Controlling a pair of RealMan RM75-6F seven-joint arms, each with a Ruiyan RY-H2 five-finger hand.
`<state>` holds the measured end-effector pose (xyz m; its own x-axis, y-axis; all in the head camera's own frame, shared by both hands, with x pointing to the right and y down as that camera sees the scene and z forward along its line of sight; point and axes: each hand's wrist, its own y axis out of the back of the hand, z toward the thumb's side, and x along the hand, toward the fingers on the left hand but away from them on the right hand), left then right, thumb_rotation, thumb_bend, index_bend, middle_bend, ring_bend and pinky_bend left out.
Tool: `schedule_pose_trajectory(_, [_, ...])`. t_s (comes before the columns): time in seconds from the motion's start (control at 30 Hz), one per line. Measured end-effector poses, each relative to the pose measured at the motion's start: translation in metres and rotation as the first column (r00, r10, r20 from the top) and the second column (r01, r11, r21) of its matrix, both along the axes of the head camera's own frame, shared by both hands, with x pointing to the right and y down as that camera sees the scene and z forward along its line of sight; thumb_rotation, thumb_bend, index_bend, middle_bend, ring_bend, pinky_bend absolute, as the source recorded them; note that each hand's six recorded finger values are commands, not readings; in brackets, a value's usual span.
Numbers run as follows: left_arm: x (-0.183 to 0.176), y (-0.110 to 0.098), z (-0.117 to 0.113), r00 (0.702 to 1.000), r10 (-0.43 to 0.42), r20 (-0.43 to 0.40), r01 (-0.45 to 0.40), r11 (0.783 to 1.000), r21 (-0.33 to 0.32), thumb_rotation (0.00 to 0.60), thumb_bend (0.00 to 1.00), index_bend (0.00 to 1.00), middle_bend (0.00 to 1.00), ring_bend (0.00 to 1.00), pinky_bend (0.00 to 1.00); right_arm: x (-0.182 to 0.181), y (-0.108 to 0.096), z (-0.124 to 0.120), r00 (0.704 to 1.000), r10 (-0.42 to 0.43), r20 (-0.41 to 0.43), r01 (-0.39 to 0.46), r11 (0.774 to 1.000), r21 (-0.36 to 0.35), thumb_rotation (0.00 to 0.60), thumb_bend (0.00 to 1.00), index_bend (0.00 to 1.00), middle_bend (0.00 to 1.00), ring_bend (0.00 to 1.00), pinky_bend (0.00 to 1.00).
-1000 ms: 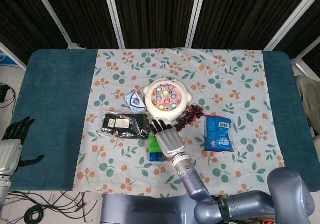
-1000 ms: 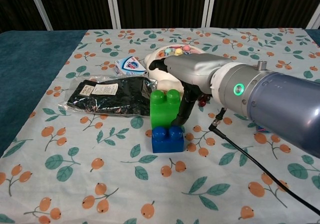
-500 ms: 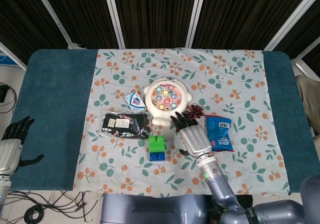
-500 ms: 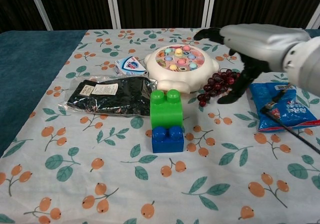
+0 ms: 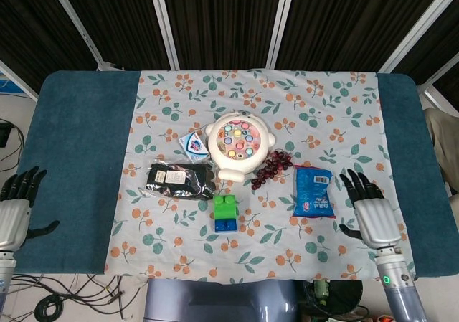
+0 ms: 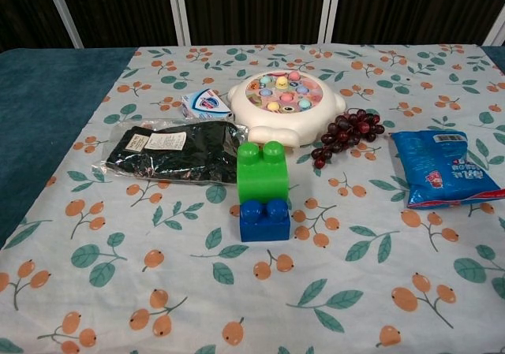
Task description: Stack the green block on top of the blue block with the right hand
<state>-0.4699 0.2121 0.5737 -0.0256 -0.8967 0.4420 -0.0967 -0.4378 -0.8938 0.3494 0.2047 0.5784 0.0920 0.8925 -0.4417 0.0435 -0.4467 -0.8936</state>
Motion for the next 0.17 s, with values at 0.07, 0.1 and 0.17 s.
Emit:
schedule_pose_trajectory(0.07, [-0.001, 0.000, -0.001, 1.000, -0.004, 0.002, 0.004, 1.000, 0.008, 0.600, 0.04, 0.00, 0.00, 0.00, 0.00, 0.008, 0.003, -0.003, 1.000, 0.003, -0.002, -0.003, 1.000, 0.025, 0.600, 0.07, 0.00, 0.00, 0.00, 0.20])
schedule_pose_trajectory(0.1, [-0.001, 0.000, -0.001, 1.000, -0.006, 0.001, 0.006, 1.000, 0.009, 0.600, 0.04, 0.00, 0.00, 0.00, 0.00, 0.013, 0.005, -0.006, 1.000, 0.005, -0.005, -0.005, 0.999, 0.045, 0.600, 0.07, 0.00, 0.00, 0.00, 0.20])
schedule_pose_trajectory(0.17, [-0.001, 0.000, -0.001, 1.000, -0.007, 0.001, 0.007, 1.000, 0.010, 0.600, 0.04, 0.00, 0.00, 0.00, 0.00, 0.016, 0.006, -0.007, 1.000, 0.011, -0.004, -0.010, 0.998, 0.061, 0.600, 0.07, 0.00, 0.00, 0.00, 0.20])
